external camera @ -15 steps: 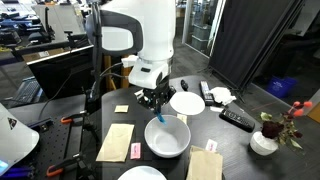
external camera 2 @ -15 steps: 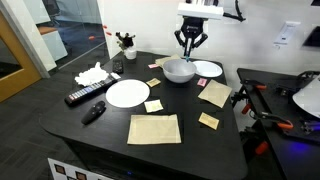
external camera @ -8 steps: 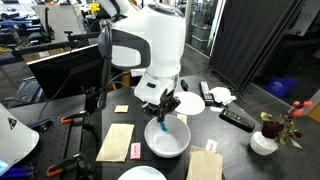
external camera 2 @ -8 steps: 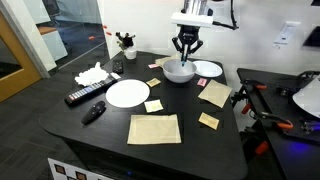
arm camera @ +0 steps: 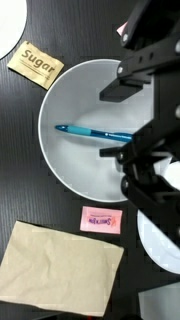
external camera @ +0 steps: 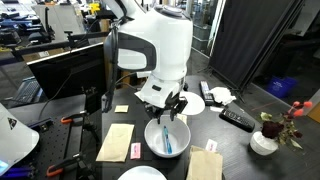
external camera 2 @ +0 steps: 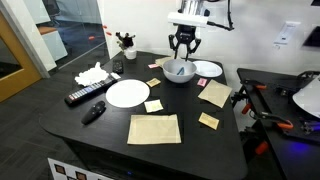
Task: Put the marker in the bowl
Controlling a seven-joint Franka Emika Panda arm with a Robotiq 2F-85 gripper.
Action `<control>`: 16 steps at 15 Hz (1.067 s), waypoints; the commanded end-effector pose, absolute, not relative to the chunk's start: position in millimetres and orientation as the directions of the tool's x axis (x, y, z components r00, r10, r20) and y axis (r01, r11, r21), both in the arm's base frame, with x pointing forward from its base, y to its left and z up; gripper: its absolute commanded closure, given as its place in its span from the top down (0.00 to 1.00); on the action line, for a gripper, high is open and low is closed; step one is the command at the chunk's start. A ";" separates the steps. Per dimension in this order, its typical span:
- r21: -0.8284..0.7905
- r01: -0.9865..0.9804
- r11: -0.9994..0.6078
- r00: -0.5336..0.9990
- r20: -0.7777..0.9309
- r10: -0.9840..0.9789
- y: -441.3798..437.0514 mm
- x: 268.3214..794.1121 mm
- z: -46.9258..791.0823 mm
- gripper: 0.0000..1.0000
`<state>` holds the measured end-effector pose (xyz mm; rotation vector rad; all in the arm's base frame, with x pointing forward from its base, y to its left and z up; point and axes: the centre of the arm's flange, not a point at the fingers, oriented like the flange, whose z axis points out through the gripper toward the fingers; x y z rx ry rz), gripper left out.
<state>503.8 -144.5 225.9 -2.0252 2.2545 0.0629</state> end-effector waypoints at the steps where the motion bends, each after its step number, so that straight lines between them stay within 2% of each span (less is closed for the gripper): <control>1: -0.075 -0.992 0.103 -0.094 -0.112 -0.989 -137.4 502.1 237.8 0.83; 3: -0.084 -0.993 0.084 -0.074 -0.110 -0.991 -128.2 499.5 245.7 0.98; 4: -0.088 -0.993 0.073 -0.063 -0.108 -0.992 -121.9 496.8 252.5 1.00; 16: -0.172 -0.983 -0.059 0.064 -0.026 -0.998 -65.4 450.1 332.9 1.00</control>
